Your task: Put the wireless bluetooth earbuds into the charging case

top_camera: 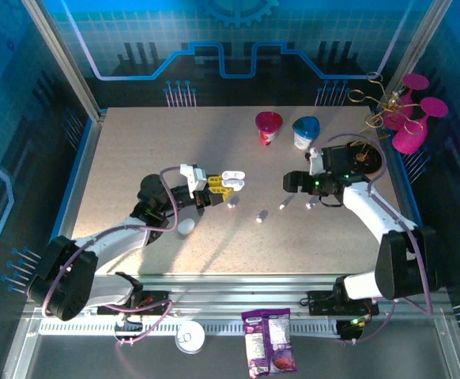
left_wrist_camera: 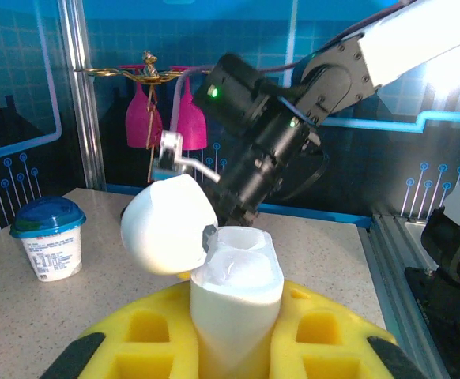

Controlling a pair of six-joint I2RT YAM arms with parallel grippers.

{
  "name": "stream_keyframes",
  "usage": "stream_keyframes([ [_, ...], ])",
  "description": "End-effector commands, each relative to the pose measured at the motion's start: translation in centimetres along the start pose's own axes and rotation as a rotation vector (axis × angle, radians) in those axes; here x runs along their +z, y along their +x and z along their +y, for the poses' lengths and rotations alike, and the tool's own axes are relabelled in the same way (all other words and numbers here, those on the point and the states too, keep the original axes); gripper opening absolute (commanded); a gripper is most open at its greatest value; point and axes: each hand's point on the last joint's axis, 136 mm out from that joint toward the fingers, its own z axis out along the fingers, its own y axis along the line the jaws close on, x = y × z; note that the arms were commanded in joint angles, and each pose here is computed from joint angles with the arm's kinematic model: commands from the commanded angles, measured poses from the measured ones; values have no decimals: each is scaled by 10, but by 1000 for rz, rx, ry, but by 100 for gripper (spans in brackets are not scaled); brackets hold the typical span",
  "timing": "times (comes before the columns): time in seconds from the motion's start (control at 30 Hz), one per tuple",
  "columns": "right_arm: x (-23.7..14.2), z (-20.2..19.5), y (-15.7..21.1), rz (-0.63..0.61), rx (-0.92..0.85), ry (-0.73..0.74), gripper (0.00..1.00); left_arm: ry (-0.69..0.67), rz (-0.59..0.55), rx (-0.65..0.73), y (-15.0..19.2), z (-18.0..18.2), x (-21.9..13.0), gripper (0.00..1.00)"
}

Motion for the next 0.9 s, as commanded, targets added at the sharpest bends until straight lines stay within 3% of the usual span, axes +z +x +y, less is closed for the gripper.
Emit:
stream_keyframes([
  [0.0,11,-31,8,30,69,137,87,1,-34,47,-9,-2,-3,0],
  [0.17,32,-55,11,92,116,205,87,10,-29,42,-7,-1,-2,0],
  [0.5,58,-72,21,180,190,164,85,9,-19,47,-10,-1,-2,0],
  [0.87,38,-52,58,251,150,104,80,26,-14,47,-12,-4,-1,0],
])
